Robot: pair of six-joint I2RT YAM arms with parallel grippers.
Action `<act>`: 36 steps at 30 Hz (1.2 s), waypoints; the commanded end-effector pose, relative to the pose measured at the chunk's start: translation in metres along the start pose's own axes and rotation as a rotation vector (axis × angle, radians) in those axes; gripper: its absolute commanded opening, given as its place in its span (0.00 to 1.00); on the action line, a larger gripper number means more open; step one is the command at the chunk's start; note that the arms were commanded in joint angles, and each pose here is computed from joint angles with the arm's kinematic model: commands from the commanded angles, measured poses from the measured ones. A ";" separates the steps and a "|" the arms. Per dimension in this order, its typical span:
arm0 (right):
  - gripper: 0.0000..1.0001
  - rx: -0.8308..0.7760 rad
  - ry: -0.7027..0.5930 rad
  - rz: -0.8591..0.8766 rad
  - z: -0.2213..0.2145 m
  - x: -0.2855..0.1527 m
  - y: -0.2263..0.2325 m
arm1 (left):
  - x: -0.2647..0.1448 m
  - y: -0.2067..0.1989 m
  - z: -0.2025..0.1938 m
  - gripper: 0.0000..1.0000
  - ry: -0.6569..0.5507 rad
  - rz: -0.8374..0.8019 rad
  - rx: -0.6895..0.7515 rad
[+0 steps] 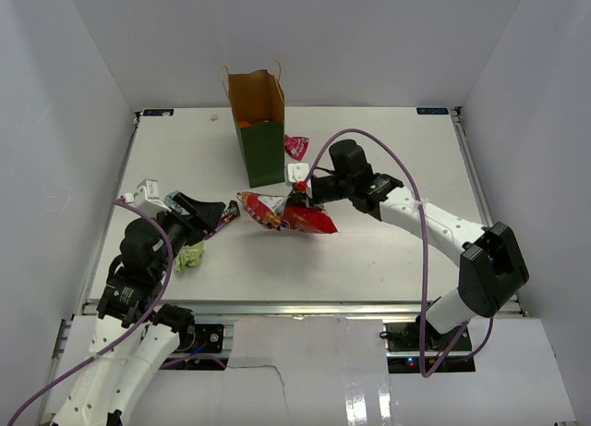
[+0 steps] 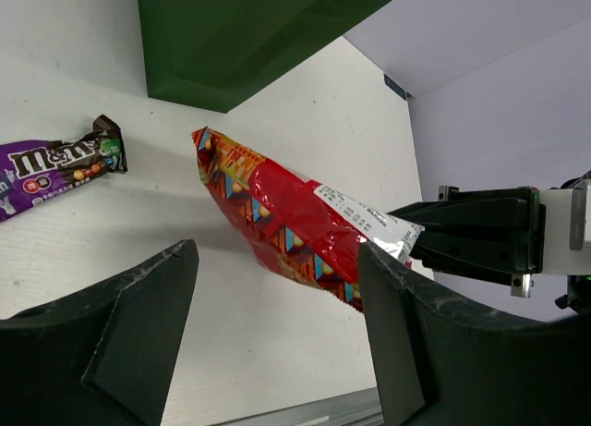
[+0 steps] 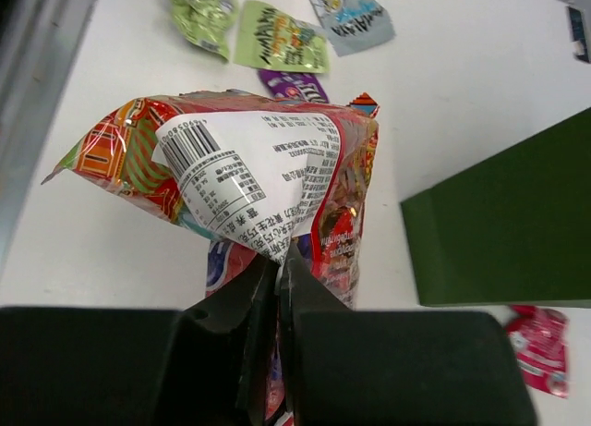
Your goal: Place the snacks into the paper bag
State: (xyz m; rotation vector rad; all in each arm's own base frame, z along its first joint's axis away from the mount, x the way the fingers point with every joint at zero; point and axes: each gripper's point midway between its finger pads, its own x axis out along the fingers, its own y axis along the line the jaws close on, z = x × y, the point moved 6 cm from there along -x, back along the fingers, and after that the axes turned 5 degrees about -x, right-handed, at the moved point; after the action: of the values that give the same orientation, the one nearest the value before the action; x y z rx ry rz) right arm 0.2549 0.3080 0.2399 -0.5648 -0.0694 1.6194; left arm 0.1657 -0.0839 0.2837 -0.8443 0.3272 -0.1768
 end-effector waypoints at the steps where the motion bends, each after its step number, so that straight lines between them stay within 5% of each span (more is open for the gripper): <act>1: 0.08 -0.385 -0.084 -0.170 0.067 -0.017 -0.038 | 0.000 0.001 -0.003 0.80 0.019 -0.001 -0.005; 9: 0.08 -0.584 -0.097 -0.311 0.108 -0.032 -0.064 | 0.002 0.002 -0.005 0.80 0.024 -0.002 -0.003; 36: 0.08 -0.766 -0.348 -0.764 0.267 -0.065 -0.193 | -0.003 0.008 -0.008 0.80 0.006 -0.012 -0.005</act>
State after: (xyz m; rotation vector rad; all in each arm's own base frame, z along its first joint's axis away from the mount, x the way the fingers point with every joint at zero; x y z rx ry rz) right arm 0.3440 0.3738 0.4607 -0.7616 -0.7407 1.1400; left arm 0.1622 -0.0842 0.2757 -0.8510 0.3339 -0.1842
